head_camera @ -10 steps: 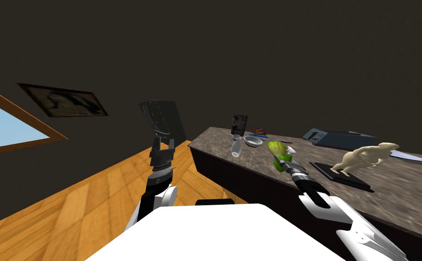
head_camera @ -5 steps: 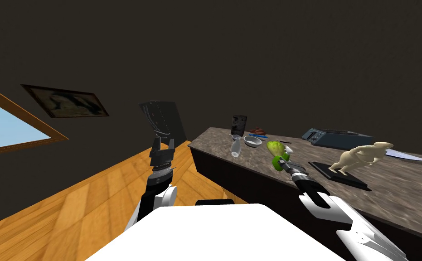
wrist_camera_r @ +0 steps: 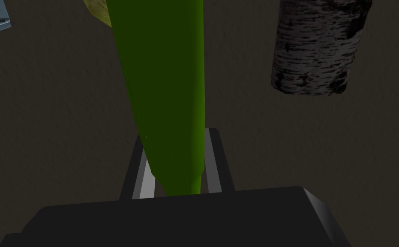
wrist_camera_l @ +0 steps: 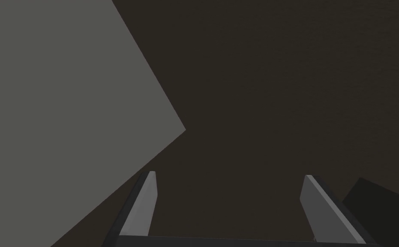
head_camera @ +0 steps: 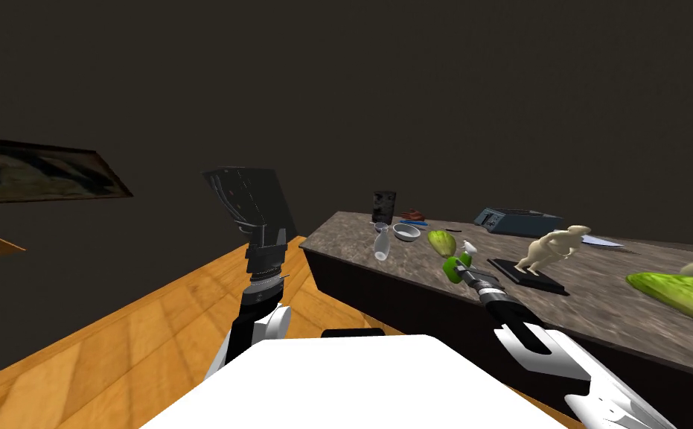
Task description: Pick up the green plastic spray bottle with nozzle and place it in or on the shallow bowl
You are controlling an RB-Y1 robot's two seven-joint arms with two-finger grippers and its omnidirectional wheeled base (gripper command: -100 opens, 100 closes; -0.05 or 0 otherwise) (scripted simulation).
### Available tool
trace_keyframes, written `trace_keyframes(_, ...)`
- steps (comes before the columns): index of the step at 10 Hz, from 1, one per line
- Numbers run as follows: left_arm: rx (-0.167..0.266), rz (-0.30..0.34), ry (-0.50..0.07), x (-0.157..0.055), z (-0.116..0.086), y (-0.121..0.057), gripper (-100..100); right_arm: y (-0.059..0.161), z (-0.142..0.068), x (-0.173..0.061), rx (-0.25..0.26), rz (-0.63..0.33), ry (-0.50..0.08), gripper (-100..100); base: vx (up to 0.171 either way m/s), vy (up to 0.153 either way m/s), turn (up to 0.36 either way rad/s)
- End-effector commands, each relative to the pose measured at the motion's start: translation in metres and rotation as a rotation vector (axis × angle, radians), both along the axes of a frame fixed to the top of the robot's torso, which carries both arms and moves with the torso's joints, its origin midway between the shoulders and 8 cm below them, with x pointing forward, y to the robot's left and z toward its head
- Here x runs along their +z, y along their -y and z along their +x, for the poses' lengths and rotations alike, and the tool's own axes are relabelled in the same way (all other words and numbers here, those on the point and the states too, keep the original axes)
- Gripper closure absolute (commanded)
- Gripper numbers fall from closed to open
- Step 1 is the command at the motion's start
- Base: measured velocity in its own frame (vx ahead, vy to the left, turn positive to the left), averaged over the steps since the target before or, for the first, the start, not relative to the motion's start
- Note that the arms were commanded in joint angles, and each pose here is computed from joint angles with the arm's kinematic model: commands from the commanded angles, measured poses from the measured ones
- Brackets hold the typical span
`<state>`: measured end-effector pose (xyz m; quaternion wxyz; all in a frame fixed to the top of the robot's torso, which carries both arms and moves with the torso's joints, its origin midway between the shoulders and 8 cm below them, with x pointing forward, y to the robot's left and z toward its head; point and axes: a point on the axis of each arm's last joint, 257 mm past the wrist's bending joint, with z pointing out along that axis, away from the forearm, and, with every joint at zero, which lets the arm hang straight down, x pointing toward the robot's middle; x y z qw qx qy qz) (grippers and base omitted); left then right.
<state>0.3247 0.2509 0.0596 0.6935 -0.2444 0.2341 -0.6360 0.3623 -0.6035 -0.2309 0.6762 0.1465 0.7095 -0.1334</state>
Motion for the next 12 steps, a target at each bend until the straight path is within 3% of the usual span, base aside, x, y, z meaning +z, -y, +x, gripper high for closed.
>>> trace_keyframes(1, 0.0, 0.0, 0.0, 0.0, 0.0, 0.0, 0, -0.013, -0.005, -0.001, 0.035, 0.002, 0.001, 100, 0.122, 0.028, -0.204)
trace_keyframes(3, 0.0, 0.0, 0.0, 0.0, 0.0, 0.0, 0, -0.025, -0.009, -0.002, 0.066, 0.004, 0.0, 100, 0.096, 0.007, -0.132)
trace_keyframes(4, 0.0, 0.0, 0.0, 0.0, 0.0, 0.0, 0, -0.022, -0.008, -0.002, 0.054, 0.003, 0.0, 100, 0.04, 0.004, -0.036)
trace_keyframes(5, 0.0, 0.0, 0.0, 0.0, 0.0, 0.0, 0, -0.023, -0.008, -0.002, 0.056, 0.003, 0.001, 0, 0.006, 0.002, 0.003)
trace_keyframes(6, 0.0, 0.0, 0.0, 0.0, 0.0, 0.0, 0, -0.016, -0.007, 0.003, 0.049, -0.007, -0.007, 100, -0.08, 0.041, 0.063)
trace_keyframes(12, 0.0, 0.0, 0.0, 0.0, 0.0, 0.0, 0, 0.019, 0.002, 0.031, 0.001, -0.053, -0.031, 100, -0.182, 0.071, 0.07)
